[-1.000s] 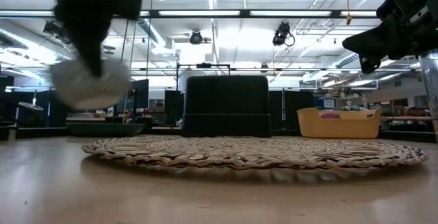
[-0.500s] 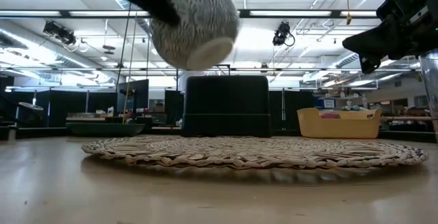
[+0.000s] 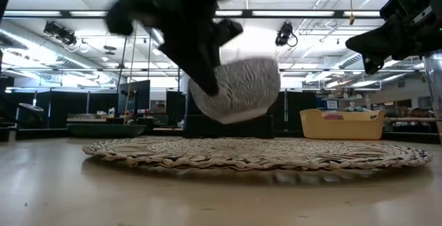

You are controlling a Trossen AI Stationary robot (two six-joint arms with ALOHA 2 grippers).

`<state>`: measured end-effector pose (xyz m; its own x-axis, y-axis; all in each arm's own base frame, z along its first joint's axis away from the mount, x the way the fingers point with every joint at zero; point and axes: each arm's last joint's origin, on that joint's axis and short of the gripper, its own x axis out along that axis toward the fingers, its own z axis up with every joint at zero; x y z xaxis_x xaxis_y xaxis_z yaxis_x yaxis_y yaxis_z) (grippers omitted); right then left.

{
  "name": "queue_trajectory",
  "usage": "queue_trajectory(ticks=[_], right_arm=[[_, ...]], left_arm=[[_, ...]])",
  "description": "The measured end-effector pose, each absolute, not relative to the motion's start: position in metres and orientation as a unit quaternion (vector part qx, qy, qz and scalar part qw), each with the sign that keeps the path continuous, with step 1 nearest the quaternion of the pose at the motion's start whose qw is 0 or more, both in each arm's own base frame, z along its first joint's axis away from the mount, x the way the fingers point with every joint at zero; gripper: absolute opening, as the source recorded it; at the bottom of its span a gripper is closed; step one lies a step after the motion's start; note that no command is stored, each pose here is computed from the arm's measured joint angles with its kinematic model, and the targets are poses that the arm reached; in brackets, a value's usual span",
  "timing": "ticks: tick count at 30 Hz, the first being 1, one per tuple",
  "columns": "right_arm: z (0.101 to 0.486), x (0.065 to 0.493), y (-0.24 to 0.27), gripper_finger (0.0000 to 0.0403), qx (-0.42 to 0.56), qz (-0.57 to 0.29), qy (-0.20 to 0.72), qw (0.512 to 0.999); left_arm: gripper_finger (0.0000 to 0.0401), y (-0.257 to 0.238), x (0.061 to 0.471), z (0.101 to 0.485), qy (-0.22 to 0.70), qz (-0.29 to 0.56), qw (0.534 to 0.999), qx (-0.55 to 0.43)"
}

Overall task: Arrange a breakfast setting
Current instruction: Put the red bowl on the brown table mat

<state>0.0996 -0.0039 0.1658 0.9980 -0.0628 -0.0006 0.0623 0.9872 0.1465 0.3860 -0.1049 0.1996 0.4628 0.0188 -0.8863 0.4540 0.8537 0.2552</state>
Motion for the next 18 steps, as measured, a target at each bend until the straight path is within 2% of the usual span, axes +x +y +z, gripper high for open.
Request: queue_trajectory(ticks=[18], right_arm=[[0.166, 0.1, -0.004, 0.003, 0.073, -0.031, -0.002, 0.997]], left_arm=[[0.0025, -0.103, 0.393, 0.181, 0.521, -0.102, 0.824, 0.197]])
